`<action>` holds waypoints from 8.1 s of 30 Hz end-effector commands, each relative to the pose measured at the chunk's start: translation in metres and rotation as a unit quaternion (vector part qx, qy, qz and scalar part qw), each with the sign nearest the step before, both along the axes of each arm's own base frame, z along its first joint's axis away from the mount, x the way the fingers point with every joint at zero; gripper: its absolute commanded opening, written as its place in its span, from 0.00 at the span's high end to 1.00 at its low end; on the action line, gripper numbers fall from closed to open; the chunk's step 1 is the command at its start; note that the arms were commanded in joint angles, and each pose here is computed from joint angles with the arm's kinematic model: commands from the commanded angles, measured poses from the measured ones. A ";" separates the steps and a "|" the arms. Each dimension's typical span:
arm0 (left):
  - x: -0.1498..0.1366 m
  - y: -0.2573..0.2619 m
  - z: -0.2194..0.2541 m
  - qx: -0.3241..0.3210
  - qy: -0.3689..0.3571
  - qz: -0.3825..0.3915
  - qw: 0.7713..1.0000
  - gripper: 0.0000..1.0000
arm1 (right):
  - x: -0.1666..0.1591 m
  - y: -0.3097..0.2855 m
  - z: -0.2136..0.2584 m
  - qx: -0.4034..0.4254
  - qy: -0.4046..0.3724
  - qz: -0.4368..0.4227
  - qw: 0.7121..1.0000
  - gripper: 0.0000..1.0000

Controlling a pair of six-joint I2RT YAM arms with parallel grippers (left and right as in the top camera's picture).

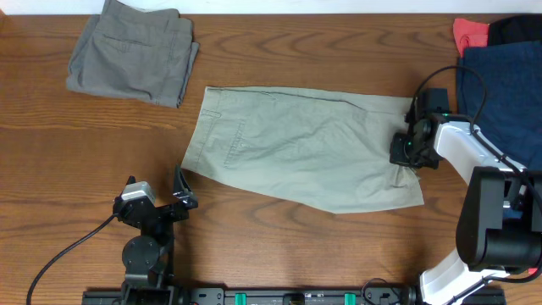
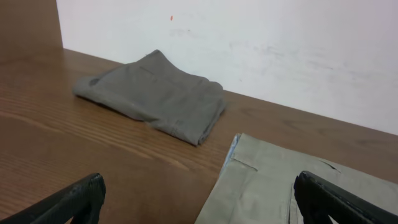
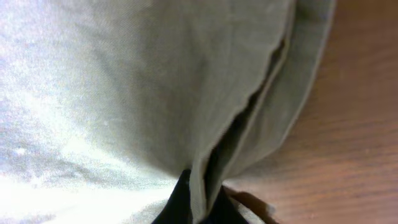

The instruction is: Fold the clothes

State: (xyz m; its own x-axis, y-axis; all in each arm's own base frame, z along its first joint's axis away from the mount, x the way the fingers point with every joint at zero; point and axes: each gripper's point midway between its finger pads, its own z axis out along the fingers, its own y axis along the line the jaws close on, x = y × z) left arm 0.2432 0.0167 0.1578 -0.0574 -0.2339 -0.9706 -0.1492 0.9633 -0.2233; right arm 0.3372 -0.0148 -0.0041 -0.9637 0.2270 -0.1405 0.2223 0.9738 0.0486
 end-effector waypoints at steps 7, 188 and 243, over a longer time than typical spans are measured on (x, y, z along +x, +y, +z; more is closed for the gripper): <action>-0.001 0.003 -0.017 0.010 0.025 0.008 1.000 0.02 | 0.038 -0.020 0.005 -0.029 -0.078 -0.017 0.996 0.99; 0.088 -0.027 -0.030 -0.011 0.585 -0.081 0.807 0.94 | -0.038 -0.064 0.136 -0.092 -0.167 -0.214 0.958 0.01; 0.077 0.028 -0.105 -0.138 0.656 -0.015 0.742 0.02 | -0.037 -0.063 0.136 -0.092 -0.167 -0.214 0.958 0.01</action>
State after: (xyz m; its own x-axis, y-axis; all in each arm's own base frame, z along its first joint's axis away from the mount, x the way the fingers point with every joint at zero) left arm 0.3224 0.0637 0.0697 -0.9006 -0.4297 -0.0658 -0.4328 0.9005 0.0431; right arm 0.2990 -0.0780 0.1308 -0.6754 0.5511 -0.4900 0.6139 0.7884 0.0404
